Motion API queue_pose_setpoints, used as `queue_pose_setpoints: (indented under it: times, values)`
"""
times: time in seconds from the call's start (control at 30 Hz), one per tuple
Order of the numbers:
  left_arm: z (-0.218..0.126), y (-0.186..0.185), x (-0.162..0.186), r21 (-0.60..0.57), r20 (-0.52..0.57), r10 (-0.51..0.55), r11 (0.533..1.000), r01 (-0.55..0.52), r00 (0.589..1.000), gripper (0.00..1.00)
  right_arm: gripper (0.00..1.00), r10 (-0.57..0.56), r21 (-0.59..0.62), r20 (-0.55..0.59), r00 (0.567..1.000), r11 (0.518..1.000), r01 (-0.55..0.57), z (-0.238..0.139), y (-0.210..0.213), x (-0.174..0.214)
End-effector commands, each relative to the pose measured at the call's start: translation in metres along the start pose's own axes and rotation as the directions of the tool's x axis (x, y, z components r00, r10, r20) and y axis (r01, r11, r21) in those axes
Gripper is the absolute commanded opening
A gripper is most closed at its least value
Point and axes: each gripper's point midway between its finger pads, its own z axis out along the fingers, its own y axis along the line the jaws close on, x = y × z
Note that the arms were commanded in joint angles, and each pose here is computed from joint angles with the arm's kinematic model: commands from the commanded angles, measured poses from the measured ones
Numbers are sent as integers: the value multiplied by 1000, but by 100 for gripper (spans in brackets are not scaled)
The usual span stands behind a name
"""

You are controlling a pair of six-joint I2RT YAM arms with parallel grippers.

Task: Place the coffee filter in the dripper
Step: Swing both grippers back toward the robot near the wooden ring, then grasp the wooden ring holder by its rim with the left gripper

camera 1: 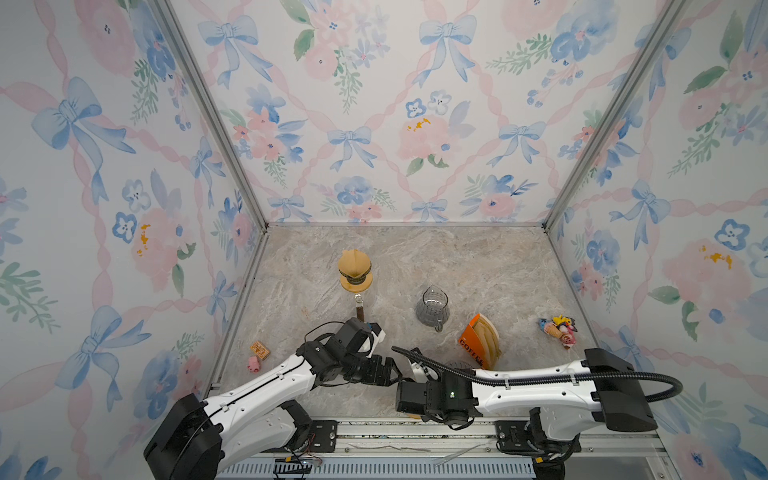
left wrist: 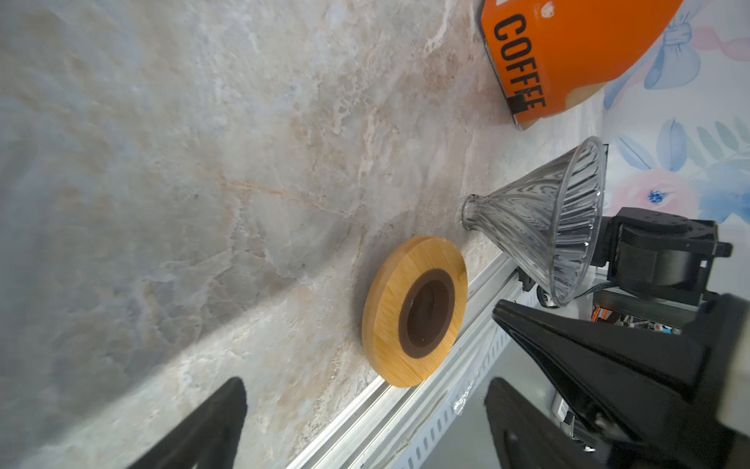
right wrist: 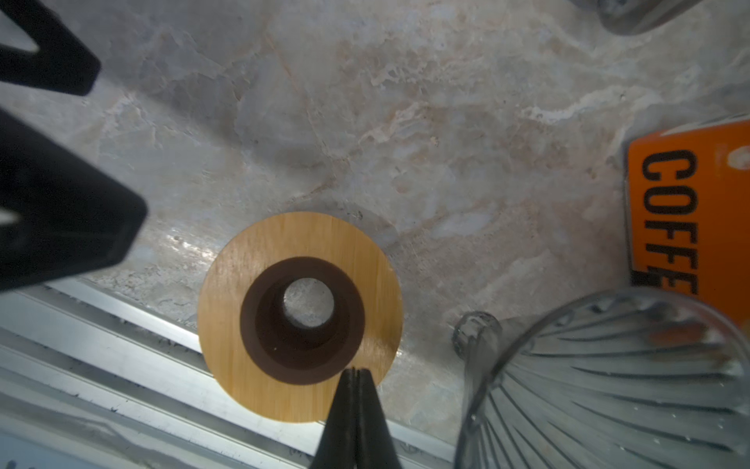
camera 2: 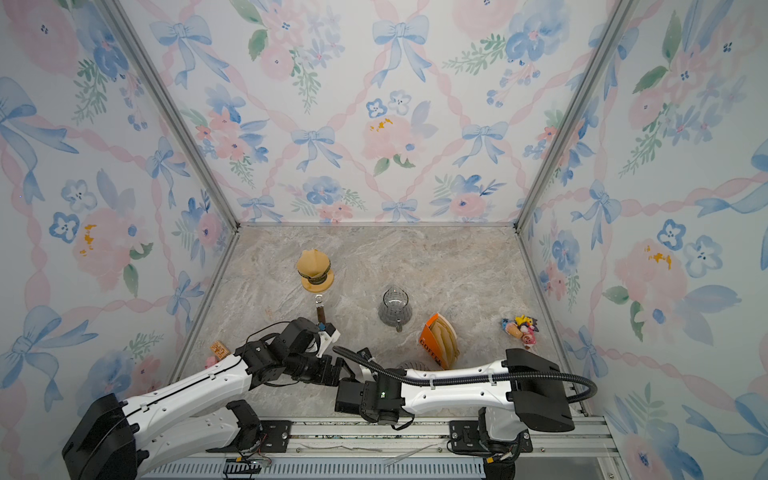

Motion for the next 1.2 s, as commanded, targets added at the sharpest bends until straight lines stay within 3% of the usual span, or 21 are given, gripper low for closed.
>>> queue_pose_setpoints:
  times: [0.0,0.67,1.03,1.17]
  values:
    - [7,-9,3,67,-18,-18,998,19,1000,91,3,9,58,-50,999,998,-6,8,-13,18]
    - [48,-9,26,160,-135,-63,983,85,989,72,1,23,61,-97,995,998,-17,35,-5,37]
    - [60,-25,31,228,-157,-66,968,101,985,52,0,38,49,-101,994,998,-33,40,-1,40]
    - [64,-30,31,230,-159,-59,969,95,986,40,0,38,49,-101,994,998,-33,40,0,41]
